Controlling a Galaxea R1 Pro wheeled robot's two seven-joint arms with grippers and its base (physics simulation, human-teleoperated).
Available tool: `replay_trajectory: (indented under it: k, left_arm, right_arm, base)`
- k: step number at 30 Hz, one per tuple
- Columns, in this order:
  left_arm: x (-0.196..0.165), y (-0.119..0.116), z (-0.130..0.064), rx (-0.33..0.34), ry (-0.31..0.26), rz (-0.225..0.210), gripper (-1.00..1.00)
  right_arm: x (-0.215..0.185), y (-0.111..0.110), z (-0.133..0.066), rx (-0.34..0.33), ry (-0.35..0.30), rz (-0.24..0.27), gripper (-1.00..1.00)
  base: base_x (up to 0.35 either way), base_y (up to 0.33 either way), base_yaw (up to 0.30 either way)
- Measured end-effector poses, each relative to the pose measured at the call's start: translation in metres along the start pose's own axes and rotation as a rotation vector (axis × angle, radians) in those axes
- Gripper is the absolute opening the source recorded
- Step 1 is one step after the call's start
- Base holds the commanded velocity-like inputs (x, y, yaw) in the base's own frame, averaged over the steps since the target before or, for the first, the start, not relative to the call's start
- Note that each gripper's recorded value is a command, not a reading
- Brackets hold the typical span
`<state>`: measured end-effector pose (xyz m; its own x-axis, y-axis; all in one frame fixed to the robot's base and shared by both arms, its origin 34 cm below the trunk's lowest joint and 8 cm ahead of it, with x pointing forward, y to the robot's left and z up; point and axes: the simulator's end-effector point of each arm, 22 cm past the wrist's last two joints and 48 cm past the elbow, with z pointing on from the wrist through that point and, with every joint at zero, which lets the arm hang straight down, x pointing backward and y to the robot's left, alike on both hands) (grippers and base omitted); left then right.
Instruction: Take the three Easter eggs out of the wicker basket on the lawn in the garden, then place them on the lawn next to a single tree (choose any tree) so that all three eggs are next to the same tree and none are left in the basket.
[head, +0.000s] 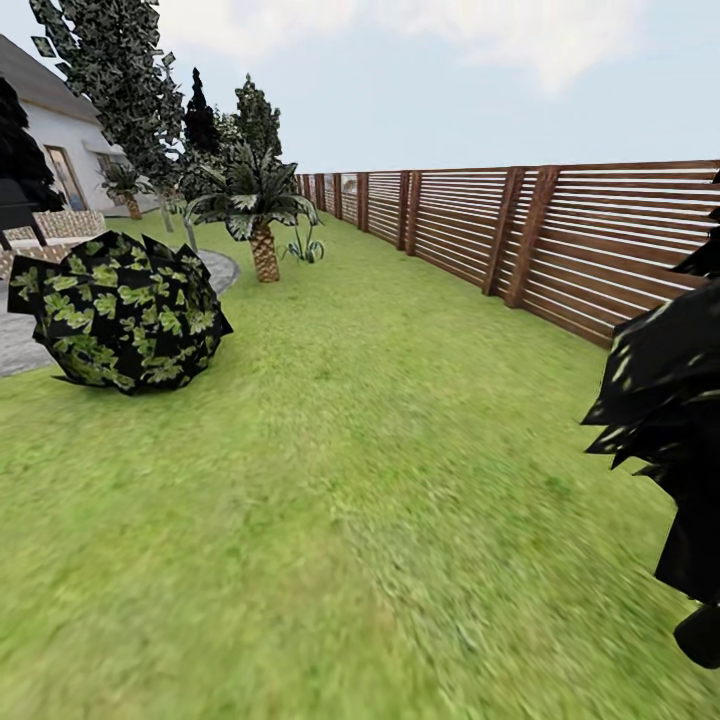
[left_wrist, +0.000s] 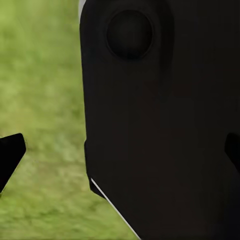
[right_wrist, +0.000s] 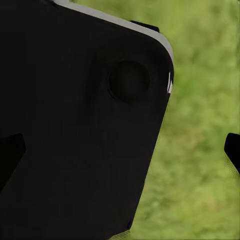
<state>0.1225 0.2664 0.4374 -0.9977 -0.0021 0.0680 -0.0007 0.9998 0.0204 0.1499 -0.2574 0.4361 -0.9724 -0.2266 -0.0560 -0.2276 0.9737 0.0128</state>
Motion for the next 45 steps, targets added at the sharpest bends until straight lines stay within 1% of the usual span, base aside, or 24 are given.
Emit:
replay_trajectory:
  k: [4, 9, 17, 27, 37, 45]
  left_arm:
    - [0.0000, -0.0003, 0.0000, 0.000, 0.000, 0.000, 1.00]
    - [0.0015, 0.0001, 0.0000, 0.000, 0.004, 0.000, 1.00]
    - [0.0048, 0.0001, 0.0001, 0.000, 0.013, 0.000, 1.00]
    - [0.0050, 0.0001, 0.0001, 0.000, 0.013, 0.000, 1.00]
    - [0.0050, 0.0002, 0.0001, 0.000, 0.013, 0.000, 1.00]
    - [0.0050, 0.0004, 0.0001, 0.000, 0.013, 0.000, 1.00]
  right_arm:
    - [-0.0009, 0.0031, 0.0001, -0.003, -0.001, 0.007, 1.00]
    - [0.0002, 0.0026, 0.0001, -0.004, 0.001, -0.005, 1.00]
    - [0.0033, 0.0032, 0.0000, -0.006, 0.009, -0.006, 1.00]
    - [0.0057, 0.0017, -0.0002, -0.005, 0.016, -0.009, 1.00]
    - [0.0024, -0.0005, 0.0002, 0.000, 0.008, 0.000, 1.00]
    - [0.0019, 0.0025, 0.0002, -0.004, 0.007, 0.000, 1.00]
  base:
    - [0.285, 0.133, 0.000]
    - [0.286, 0.132, -0.008]
    - [0.286, 0.131, -0.106]
    - [0.286, 0.131, -0.004]
    - [0.286, 0.131, 0.000]
    - [0.286, 0.131, 0.000]
